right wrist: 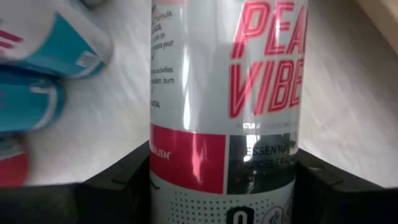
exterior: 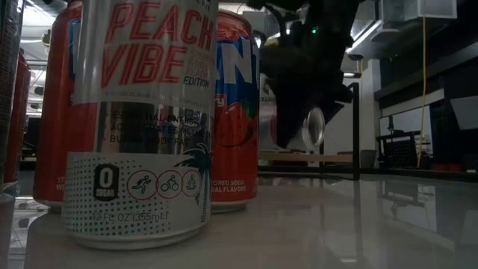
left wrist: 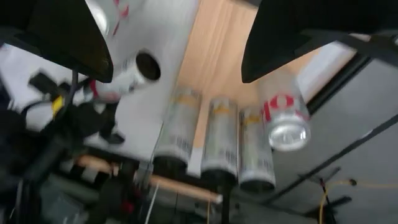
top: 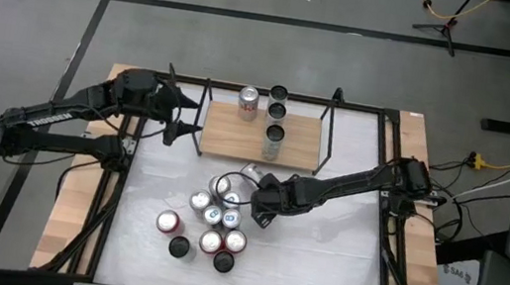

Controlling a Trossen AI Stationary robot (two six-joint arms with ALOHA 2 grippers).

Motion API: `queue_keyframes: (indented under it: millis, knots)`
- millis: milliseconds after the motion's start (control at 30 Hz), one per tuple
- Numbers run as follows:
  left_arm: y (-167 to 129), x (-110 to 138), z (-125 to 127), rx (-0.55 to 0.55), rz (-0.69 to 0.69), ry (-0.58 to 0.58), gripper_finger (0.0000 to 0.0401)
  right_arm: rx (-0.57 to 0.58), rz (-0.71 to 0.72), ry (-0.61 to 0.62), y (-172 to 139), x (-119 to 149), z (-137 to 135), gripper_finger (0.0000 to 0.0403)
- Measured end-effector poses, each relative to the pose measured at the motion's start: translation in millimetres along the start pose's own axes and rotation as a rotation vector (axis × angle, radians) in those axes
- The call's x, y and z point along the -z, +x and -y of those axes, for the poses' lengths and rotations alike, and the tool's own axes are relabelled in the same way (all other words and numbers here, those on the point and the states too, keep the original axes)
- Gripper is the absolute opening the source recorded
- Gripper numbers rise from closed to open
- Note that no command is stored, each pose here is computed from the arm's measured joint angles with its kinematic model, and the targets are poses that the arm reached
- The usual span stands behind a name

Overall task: Place canned beverage on shelf
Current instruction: Put the white pink soda can onto the shelf

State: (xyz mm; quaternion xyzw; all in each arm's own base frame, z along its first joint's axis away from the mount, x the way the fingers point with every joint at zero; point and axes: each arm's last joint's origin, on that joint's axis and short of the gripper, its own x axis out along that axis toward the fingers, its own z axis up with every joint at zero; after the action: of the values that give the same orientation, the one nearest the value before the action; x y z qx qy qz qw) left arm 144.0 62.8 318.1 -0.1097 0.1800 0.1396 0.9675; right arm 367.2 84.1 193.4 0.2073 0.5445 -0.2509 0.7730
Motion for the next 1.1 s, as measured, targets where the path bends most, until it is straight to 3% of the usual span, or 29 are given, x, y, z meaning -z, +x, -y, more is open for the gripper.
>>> queue_keyframes:
  millis: [433, 833, 1100]
  knots:
    - [-3, -22, 4, 0.095, 0.21, -0.163, 0.0348, -0.075, 0.103, -0.024, -41, -7, 7, 0.0248]
    - [-2, -21, 8, 0.223, 0.176, -0.149, 0.0348, -0.131, 0.326, -0.155, -56, -22, 0, 0.0251]
    - [10, -17, 19, 0.306, 0.109, -0.136, 0.0348, -0.032, 0.532, -0.283, -62, -35, -3, 0.0251]
